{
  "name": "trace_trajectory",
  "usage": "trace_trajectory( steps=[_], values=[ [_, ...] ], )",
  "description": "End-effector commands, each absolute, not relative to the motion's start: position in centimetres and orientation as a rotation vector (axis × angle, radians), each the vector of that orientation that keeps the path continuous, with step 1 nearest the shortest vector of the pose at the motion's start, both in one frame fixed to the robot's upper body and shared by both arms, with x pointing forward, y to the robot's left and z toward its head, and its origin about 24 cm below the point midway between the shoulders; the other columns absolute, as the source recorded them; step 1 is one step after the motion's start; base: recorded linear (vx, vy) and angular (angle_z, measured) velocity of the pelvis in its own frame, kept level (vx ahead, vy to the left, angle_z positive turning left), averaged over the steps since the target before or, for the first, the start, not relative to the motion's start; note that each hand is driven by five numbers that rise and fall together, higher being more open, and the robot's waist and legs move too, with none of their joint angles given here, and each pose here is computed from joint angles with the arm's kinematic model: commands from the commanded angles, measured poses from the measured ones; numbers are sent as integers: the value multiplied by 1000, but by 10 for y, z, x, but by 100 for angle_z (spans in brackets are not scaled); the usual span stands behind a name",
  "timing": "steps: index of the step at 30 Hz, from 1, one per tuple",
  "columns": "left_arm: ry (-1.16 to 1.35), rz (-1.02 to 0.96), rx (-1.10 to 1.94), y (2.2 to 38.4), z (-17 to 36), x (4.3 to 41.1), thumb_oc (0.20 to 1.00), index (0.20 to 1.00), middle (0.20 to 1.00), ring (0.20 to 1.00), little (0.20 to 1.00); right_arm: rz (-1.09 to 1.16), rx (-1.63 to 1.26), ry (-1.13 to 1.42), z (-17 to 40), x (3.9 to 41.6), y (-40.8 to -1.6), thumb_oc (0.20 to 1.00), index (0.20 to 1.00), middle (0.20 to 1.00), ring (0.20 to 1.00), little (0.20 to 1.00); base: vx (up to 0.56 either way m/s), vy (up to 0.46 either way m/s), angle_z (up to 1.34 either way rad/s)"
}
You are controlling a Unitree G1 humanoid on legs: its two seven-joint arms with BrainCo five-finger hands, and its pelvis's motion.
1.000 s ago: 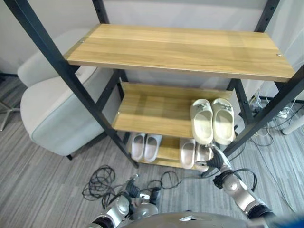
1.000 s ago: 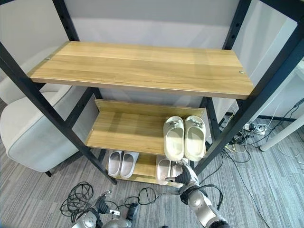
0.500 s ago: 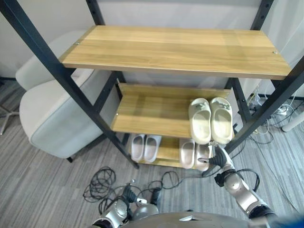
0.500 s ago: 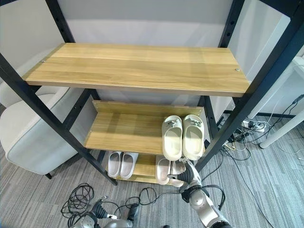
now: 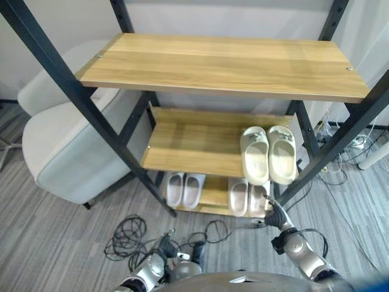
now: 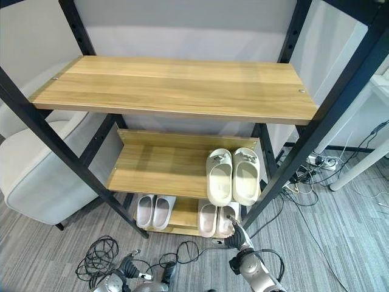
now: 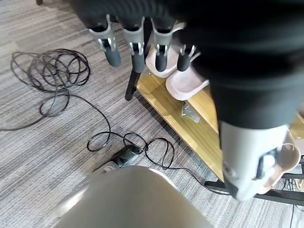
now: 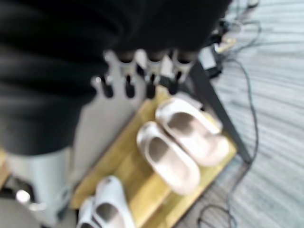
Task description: Arrange the slippers neatly on the shoe rack.
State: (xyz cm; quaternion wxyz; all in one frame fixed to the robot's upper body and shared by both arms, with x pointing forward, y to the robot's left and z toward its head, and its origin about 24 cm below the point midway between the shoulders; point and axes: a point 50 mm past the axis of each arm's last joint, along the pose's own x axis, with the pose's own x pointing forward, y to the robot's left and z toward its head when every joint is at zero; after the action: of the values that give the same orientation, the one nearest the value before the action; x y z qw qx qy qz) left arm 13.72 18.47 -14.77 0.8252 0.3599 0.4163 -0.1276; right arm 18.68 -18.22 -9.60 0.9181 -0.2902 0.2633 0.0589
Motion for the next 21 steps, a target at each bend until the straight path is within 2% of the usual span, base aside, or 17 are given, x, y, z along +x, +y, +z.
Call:
trace_trajectory(
  steps=[1,8,15,17,19,21],
  values=[
    [900,-302,758,173,-151,142,1000,1000,1000,1000,1000,28,-570,508,-89,186,-196,1000,1000,1000,1000,1000,0,0,0],
    [904,-211,732,183,-149,146,1000,1000,1000,1000,1000,-60,-628,677,-112,156,-221,1000,1000,1000,1000,1000,-3,-2,-2],
    [903,-47,660,199,-142,160,1000,1000,1000,1000,1000,-211,-497,1037,-151,96,-237,1000,1000,1000,1000,1000,-5,0,-1],
    [970,-7,553,209,-147,144,1000,1000,1000,1000,1000,-347,-340,1162,-159,74,-243,1000,1000,1000,1000,1000,-36,14,-3],
    [1059,66,499,225,-152,124,1000,1000,1000,1000,1000,-417,-250,1233,-162,58,-250,1000,1000,1000,1000,1000,-39,22,-5],
    [1066,94,467,231,-152,119,1000,1000,1000,1000,1000,-435,-243,1254,-162,52,-255,1000,1000,1000,1000,1000,-12,9,-2]
  ],
)
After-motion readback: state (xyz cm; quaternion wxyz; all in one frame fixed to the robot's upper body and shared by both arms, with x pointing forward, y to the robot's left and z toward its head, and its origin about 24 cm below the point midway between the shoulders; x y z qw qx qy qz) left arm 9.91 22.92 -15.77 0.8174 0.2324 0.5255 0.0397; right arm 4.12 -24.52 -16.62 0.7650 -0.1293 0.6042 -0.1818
